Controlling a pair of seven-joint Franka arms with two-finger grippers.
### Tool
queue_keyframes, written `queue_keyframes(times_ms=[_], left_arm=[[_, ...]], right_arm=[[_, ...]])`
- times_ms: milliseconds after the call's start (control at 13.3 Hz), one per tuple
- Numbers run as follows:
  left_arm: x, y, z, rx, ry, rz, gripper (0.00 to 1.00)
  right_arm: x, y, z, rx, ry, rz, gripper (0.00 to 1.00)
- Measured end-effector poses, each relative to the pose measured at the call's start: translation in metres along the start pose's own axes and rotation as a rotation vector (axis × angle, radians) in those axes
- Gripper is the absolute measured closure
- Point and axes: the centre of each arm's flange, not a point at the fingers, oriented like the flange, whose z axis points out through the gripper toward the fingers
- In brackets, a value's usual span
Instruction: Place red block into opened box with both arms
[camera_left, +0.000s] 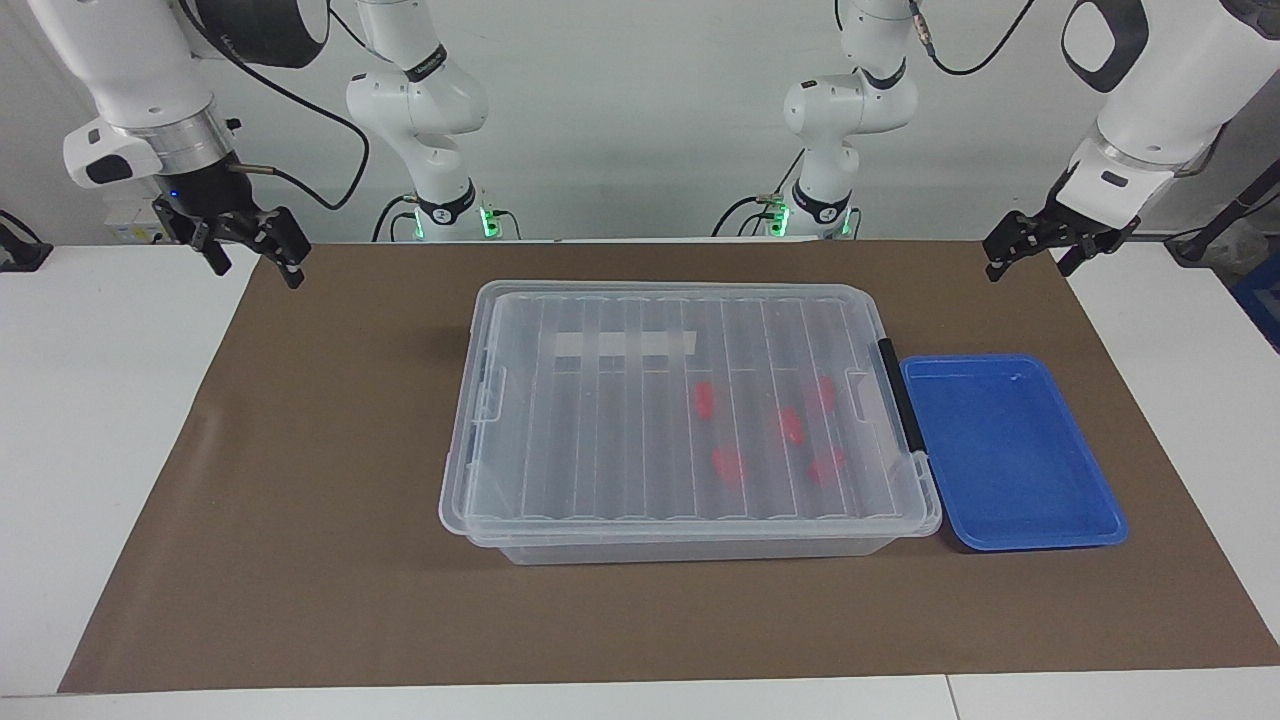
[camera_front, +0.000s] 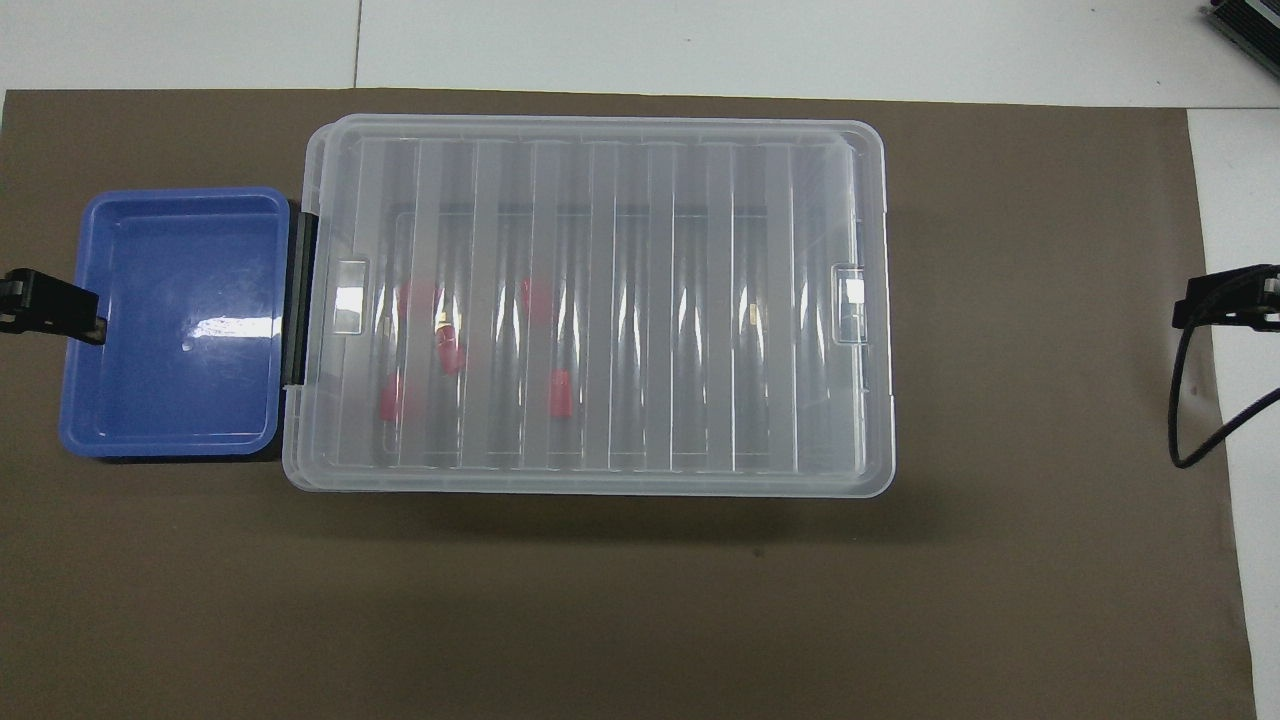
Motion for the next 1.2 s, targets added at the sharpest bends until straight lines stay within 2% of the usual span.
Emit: queue_keyframes(times_ms=[226, 602, 1203], left_arm=[[0.0, 0.0, 0.0, 0.0, 0.0, 0.0, 0.0], [0.0, 0.0, 0.0, 0.0, 0.0, 0.0, 0.0], [0.0, 0.0, 0.0, 0.0, 0.0, 0.0, 0.0]], right_arm=[[0.008, -0.008, -0.005, 0.005, -0.008, -0.009, 0.0], [0.006, -0.011, 0.005, 0.001, -0.088, -0.014, 0.0], [0.0, -0.022, 0.012, 0.003, -0.108, -0.034, 0.0]])
